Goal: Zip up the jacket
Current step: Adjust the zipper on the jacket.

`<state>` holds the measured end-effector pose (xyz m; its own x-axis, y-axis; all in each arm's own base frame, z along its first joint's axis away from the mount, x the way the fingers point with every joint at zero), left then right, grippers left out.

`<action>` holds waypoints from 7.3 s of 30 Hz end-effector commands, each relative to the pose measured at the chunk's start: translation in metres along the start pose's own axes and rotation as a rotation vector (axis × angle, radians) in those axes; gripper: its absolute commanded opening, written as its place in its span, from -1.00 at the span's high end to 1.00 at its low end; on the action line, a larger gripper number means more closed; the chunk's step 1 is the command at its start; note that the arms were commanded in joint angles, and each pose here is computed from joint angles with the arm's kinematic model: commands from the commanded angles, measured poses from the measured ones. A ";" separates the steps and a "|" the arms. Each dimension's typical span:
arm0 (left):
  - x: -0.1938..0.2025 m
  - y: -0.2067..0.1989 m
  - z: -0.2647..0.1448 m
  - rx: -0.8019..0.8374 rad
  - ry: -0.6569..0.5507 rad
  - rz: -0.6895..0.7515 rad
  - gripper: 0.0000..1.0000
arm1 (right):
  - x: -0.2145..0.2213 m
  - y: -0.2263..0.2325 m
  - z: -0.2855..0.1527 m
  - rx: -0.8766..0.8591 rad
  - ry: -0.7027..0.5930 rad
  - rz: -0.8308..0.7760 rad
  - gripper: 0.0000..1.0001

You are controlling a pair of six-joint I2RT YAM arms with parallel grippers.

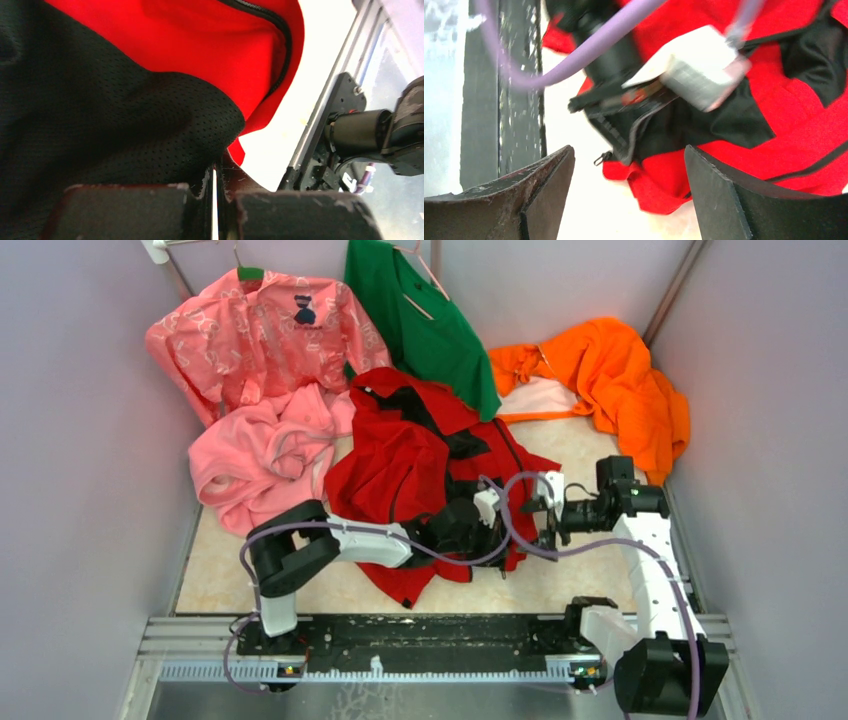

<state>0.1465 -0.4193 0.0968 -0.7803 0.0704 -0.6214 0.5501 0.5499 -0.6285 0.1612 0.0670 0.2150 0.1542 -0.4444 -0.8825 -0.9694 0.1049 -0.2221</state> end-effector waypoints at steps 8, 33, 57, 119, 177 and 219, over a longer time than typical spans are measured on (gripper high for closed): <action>-0.068 -0.016 -0.020 0.243 -0.090 -0.261 1.00 | 0.025 0.046 0.008 -0.189 -0.019 -0.443 -0.03; -0.105 -0.011 -0.017 0.054 -0.120 -0.733 1.00 | 0.047 0.002 0.011 0.024 0.138 -0.355 -0.01; -0.109 -0.016 -0.015 0.030 -0.070 -0.877 1.00 | 0.049 -0.010 0.030 0.062 0.206 -0.331 0.36; -0.075 -0.003 -0.006 -0.027 0.008 -0.169 1.00 | 0.029 -0.032 0.038 0.213 0.452 -0.260 1.00; -0.091 0.024 -0.006 0.034 -0.398 -0.058 1.00 | 0.071 0.039 0.036 -0.092 0.815 -0.375 1.00; -0.097 0.007 -0.106 0.014 -0.452 0.065 0.05 | 0.062 0.049 0.022 -0.090 0.776 -0.375 0.63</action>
<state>0.1952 -0.3490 0.1934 -0.5908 -0.2697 -0.7604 0.5794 0.5140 -0.6325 0.1278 0.0625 0.1299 0.3266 -0.9269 -0.1850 -0.9011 -0.2464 -0.3567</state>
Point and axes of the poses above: each gripper's point midway between its finger pads, its own z axis out along the fingers, its own y axis along the line the jaws close on, x = y × z, the point moved 7 cm from there along -z, back along the fingers, and after that the axes turned 13 degrees about -z, right-handed, at the moved point
